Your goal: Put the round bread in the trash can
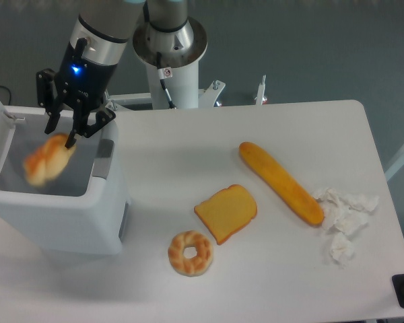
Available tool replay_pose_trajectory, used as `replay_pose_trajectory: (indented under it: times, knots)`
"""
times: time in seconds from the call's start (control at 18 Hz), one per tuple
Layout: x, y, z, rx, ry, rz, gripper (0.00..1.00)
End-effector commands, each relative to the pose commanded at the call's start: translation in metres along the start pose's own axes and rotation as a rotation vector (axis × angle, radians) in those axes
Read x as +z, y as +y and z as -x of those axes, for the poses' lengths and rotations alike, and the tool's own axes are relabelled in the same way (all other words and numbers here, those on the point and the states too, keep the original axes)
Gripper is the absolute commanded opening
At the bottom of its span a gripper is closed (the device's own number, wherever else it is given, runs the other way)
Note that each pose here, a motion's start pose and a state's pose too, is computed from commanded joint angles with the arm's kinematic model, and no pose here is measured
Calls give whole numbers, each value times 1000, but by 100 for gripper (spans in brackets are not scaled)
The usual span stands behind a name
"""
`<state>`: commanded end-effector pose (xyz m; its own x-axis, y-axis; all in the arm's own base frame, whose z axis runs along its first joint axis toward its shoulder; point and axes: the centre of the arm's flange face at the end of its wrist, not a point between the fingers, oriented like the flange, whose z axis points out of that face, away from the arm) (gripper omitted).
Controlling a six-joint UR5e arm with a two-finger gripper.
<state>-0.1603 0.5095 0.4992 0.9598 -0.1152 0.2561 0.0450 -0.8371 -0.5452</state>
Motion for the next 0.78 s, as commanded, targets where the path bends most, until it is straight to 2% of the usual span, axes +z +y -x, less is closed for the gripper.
replay_pose_trajectory:
  times: [0.39,0.44,0.5,0.56,0.67,0.78]
  knots:
    - [-1,-1,0,4,-1,-4,57]
    - [-2,-2,0,7,-2,-6,60]
    - [-2,-2,0,14,-4,-8,72]
    - [-5,-4,0,18,-8,-14,79]
    - [-13,-9,-3,23,-15,-26,80]
    - [-19,-12,-3,30,-24,-34,91]
